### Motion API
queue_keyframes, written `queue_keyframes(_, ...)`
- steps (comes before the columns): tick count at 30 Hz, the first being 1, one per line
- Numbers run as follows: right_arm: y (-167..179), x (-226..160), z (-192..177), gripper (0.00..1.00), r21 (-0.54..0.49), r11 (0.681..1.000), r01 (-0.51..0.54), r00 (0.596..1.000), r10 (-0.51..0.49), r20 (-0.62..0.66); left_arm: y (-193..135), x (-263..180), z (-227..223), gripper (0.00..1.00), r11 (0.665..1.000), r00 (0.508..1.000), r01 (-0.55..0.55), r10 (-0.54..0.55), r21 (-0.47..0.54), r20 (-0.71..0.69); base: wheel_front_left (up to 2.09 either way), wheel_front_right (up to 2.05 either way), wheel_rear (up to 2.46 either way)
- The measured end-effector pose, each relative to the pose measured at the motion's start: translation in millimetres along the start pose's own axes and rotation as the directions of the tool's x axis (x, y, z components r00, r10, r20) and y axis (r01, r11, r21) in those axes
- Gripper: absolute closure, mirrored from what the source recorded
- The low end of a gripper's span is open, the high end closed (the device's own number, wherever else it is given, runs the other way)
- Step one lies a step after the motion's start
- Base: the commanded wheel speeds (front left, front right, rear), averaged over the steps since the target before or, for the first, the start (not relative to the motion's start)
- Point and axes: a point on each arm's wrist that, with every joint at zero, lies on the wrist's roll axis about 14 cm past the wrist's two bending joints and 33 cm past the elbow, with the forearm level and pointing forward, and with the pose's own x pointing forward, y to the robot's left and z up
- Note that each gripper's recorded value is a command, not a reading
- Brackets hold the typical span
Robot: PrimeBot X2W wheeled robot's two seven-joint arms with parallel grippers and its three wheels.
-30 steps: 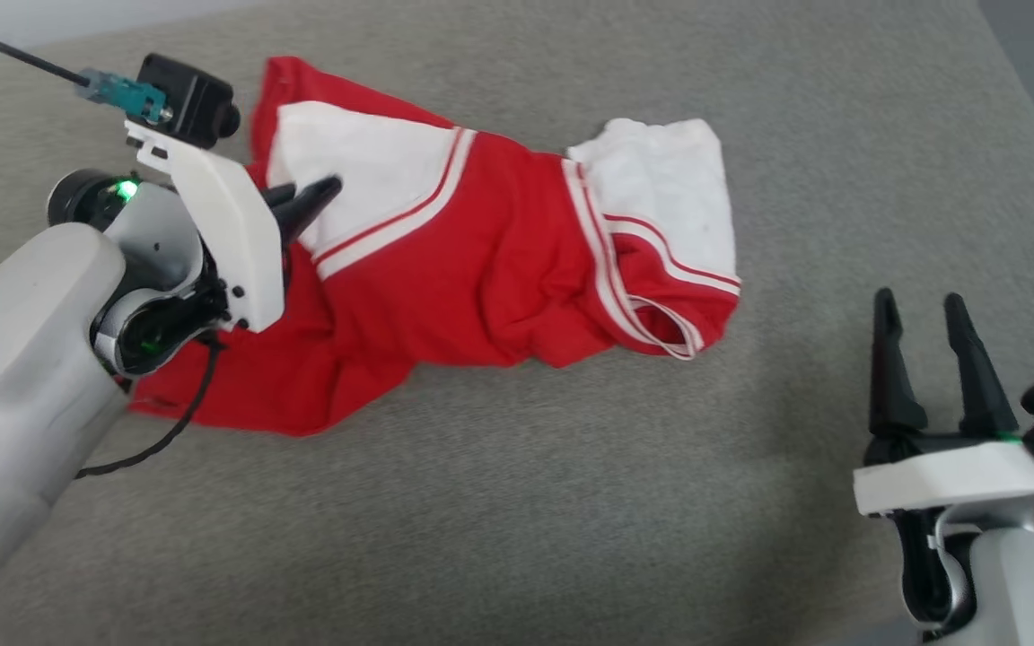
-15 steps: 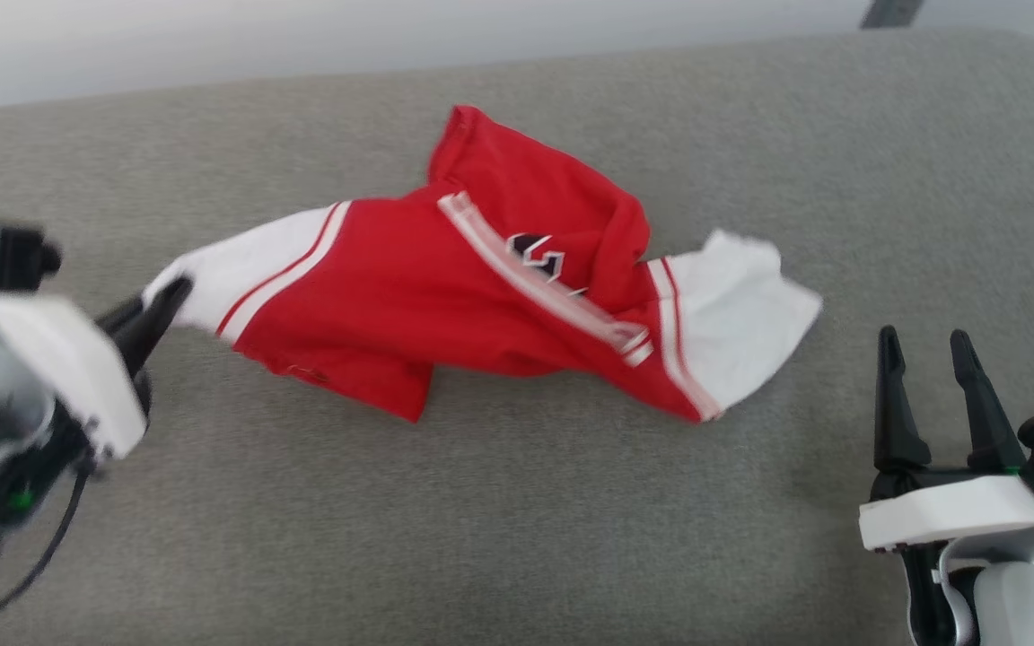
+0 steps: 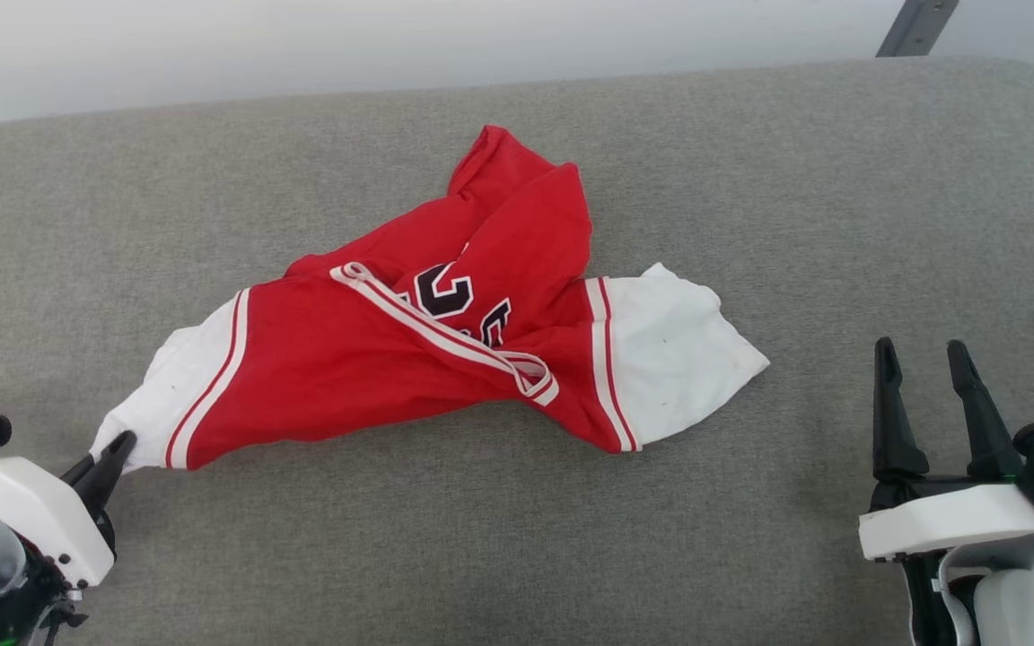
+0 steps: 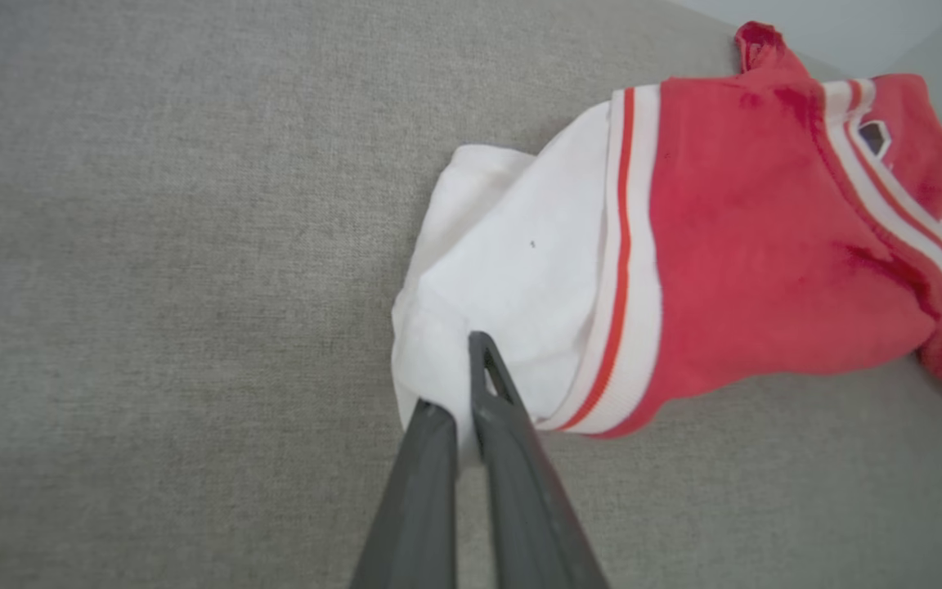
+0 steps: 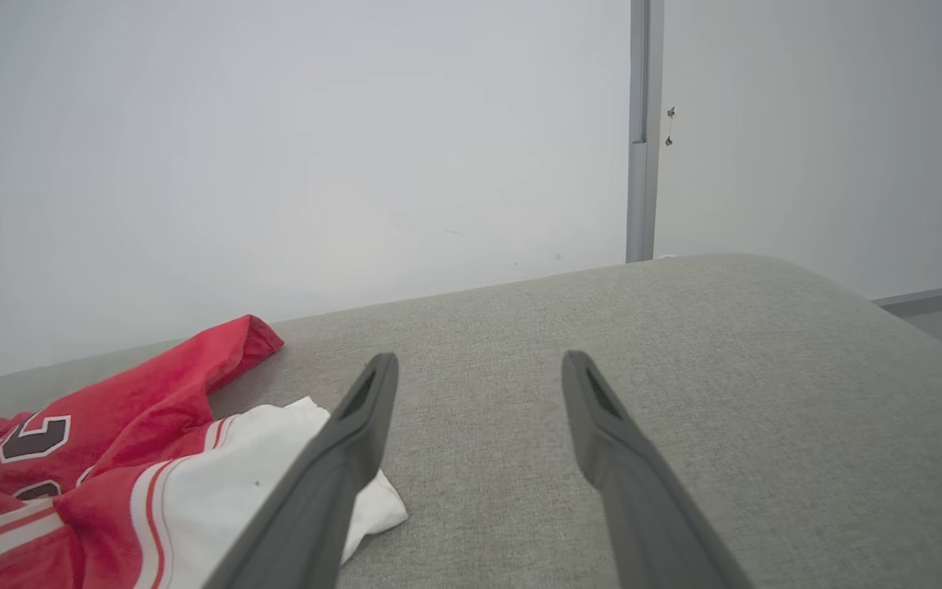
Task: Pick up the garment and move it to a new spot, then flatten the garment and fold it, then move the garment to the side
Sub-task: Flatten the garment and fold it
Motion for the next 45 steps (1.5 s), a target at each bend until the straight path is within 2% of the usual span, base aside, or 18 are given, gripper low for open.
queue_keyframes(3,-2,-2,1,0.00,-0.017,1.000,-0.004,1.000,0.004,-0.002,3,4,-5,1.00,1.000,1.000,-0.021,0.021,0.019,0.003,0.00,0.00,0.00)
queue_keyframes(4,-3,-2,1,0.00,-0.024,1.000,-0.008,1.000,0.008,-0.006,3,5,-7,0.94,0.999,1.000,-0.024,0.024,0.035,0.000,0.00,0.00,0.00)
queue_keyframes(5,-2,-3,-1,0.00,-0.031,0.999,-0.016,1.000,0.016,-0.013,2,5,-10,0.84,0.998,1.000,-0.023,0.023,0.052,-0.001,0.00,0.00,0.00)
queue_keyframes(7,-2,-4,-6,0.00,-0.045,0.998,-0.034,0.999,0.032,-0.036,0,7,-10,0.51,0.998,0.999,-0.026,0.024,0.058,0.024,0.00,0.00,0.00)
queue_keyframes(8,-2,-4,-9,0.00,-0.054,0.998,-0.044,0.998,0.041,-0.050,-2,7,-9,0.00,0.998,0.999,-0.026,0.024,0.061,0.038,0.00,0.00,0.00)
queue_keyframes(10,-1,-4,-21,0.00,-0.086,0.992,-0.089,0.992,0.080,-0.101,1,3,-9,0.00,0.994,0.996,-0.058,0.051,0.090,0.080,0.00,0.00,0.00)
queue_keyframes(16,15,11,-36,0.00,-0.151,0.962,-0.229,0.957,0.194,-0.216,-10,-7,-7,0.00,0.995,0.983,-0.077,0.064,0.070,0.172,0.00,0.00,0.00)
queue_keyframes(20,36,27,-43,0.00,-0.190,0.918,-0.347,0.908,0.278,-0.314,-20,-20,14,0.00,0.994,0.946,-0.105,0.090,0.032,0.310,0.00,0.00,0.00)
queue_keyframes(25,59,47,-47,0.00,-0.196,0.872,-0.449,0.842,0.340,-0.418,-37,-46,-2,0.00,0.991,0.903,-0.131,0.131,-0.028,0.408,0.00,0.00,0.00)
queue_keyframes(30,70,54,-65,0.00,-0.204,0.818,-0.538,0.741,0.343,-0.577,-41,-70,-11,0.00,0.983,0.856,-0.182,0.177,-0.037,0.485,0.00,0.00,0.00)
queue_keyframes(34,78,59,-71,0.00,-0.182,0.793,-0.581,0.666,0.334,-0.667,-40,-90,-15,0.00,0.975,0.817,-0.210,0.213,-0.068,0.535,0.00,0.00,0.00)
queue_keyframes(37,78,61,-80,0.00,-0.169,0.783,-0.599,0.609,0.307,-0.731,-38,-99,-27,0.00,0.971,0.811,-0.230,0.230,-0.068,0.538,0.00,0.00,0.00)
queue_keyframes(39,76,64,-85,0.00,-0.173,0.778,-0.604,0.584,0.285,-0.760,-39,-102,-33,0.00,0.969,0.810,-0.239,0.234,-0.062,0.537,0.00,0.00,0.00)
queue_keyframes(42,76,71,-88,0.00,-0.173,0.780,-0.602,0.573,0.271,-0.773,-39,-104,-35,0.00,0.966,0.803,-0.249,0.248,-0.072,0.542,0.00,0.00,0.00)
queue_keyframes(45,75,73,-100,0.00,-0.161,0.781,-0.603,0.533,0.245,-0.810,-34,-106,-41,0.00,0.961,0.803,-0.262,0.269,-0.090,0.532,0.00,0.00,0.00)
